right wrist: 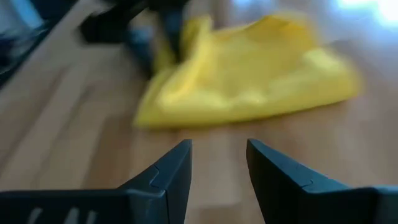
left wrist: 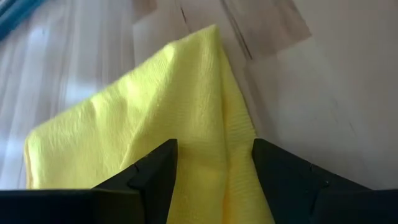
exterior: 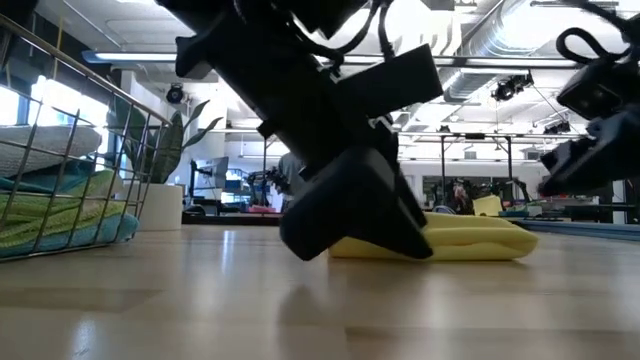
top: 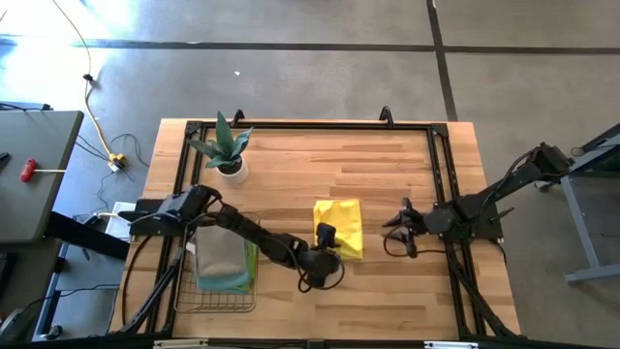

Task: Fold microfiber towels
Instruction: Put the yellow microfiber towel into the wire basket

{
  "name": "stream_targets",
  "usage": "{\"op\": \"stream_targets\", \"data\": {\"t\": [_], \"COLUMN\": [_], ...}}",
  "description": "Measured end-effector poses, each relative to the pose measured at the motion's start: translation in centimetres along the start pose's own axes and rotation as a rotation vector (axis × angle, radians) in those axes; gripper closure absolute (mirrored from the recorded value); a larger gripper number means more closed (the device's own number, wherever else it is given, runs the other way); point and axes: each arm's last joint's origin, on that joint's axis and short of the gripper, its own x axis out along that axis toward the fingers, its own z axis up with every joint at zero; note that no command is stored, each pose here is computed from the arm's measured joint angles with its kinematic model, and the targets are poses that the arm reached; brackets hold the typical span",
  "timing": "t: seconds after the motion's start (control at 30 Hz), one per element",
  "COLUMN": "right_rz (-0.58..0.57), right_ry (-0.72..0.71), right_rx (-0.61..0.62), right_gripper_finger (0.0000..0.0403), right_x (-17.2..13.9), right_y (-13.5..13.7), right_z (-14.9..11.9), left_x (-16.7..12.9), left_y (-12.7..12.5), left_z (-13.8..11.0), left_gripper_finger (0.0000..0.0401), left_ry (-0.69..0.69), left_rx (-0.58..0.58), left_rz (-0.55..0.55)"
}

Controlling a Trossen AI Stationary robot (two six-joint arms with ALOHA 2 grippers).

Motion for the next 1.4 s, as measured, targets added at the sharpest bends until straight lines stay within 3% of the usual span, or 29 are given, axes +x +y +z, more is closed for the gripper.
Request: {"op": "stream_targets", "data": {"t": [0.1,0.3,0.5,0.63,0.77,0.97,1.17,1.4], "right_rz": [0.102,0.117,0.034,-0.022,-0.055,-0.056,-0.057,-0.058], "right_ry": [0.044,0.038,0.027,0.027,0.028,0.033,0.036,0.038], "right_rx": [-0.003,0.025,0.199,0.251,0.168,0.039,0.031,0.03], "right_gripper_finger": [0.0256,0.0256,0.0256,0.0256,0.0256,0.0256,0.0256,0.0256], "right_x": [0.0,0.0,0.0,0.0,0.0,0.0,0.0,0.0], "right_y": [0.3,0.4,0.1,-0.2,-0.3,-0.3,-0.3,-0.3], "right_z": [-0.2,-0.1,-0.1,-0.3,-0.4,-0.5,-0.5,-0.5], "left_x": [-0.2,-0.2,0.0,-0.5,-1.1,-1.6,-3.1,-4.4], "left_y": [0.0,-0.1,0.1,-0.1,0.0,0.3,0.4,-0.7], "left_z": [-0.4,-0.7,-0.9,-0.1,0.4,1.8,3.7,5.0], "left_gripper_finger": [0.0198,0.0206,0.0237,0.0245,0.0246,0.0246,0.0247,0.0247], "left_ry": [0.057,0.083,0.074,0.062,0.095,0.106,0.128,0.104], "left_rx": [-0.008,-0.009,-0.109,-0.123,-0.126,-0.108,-0.038,-0.038], "left_rz": [-0.003,-0.019,-0.191,-0.283,-0.413,-0.416,-0.424,-0.421]}}
